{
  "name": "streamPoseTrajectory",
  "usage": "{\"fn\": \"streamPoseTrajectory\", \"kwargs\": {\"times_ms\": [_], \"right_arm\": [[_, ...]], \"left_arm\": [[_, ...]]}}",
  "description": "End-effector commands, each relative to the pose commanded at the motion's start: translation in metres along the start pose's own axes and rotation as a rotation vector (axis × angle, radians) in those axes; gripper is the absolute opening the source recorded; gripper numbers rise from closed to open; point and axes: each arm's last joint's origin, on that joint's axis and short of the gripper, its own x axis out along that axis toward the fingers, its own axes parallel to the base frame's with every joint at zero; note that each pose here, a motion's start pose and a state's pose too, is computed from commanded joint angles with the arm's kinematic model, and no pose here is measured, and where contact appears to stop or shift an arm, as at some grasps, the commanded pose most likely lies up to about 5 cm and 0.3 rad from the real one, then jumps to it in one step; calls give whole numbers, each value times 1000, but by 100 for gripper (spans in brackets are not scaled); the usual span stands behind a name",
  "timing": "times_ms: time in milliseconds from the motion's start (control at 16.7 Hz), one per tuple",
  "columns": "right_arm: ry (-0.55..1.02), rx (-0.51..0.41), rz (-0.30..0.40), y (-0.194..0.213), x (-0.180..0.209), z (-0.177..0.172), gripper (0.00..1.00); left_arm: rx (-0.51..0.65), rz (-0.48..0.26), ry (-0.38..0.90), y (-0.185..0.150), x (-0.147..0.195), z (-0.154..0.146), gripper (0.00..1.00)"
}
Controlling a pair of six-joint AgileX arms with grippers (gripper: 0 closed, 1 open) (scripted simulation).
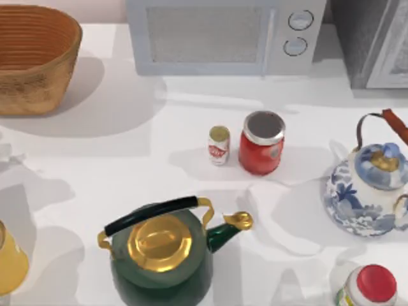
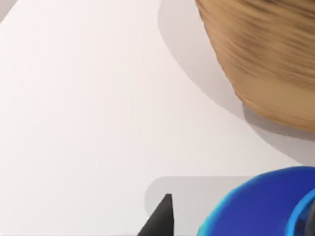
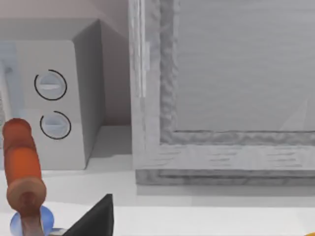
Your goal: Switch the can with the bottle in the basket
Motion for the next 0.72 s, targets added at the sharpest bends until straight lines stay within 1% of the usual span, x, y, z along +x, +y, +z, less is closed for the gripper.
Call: {"fn": "streamPoseTrajectory", "kwargs": {"times_ms": [120, 180, 300, 360, 420, 540, 720], "right_arm": [[0, 0, 0, 0, 0, 0, 100], [0, 0, 0, 0, 0, 0, 100], [0, 0, 0, 0, 0, 0, 100], [0, 0, 0, 0, 0, 0, 100], [0, 0, 0, 0, 0, 0, 100], [0, 0, 0, 0, 0, 0, 100], [0, 0, 0, 0, 0, 0, 100]], "left_arm": [[-56, 58, 12, 27, 3, 28, 0], [-75, 74, 17, 37, 4, 47, 0], [-91, 82, 14, 48, 2, 95, 0], [-88, 74, 9, 48, 1, 120, 0], [-78, 58, 7, 43, -1, 143, 0], [-42, 9, 12, 20, -2, 180, 0], [33, -80, 23, -31, -5, 215, 0]]}}
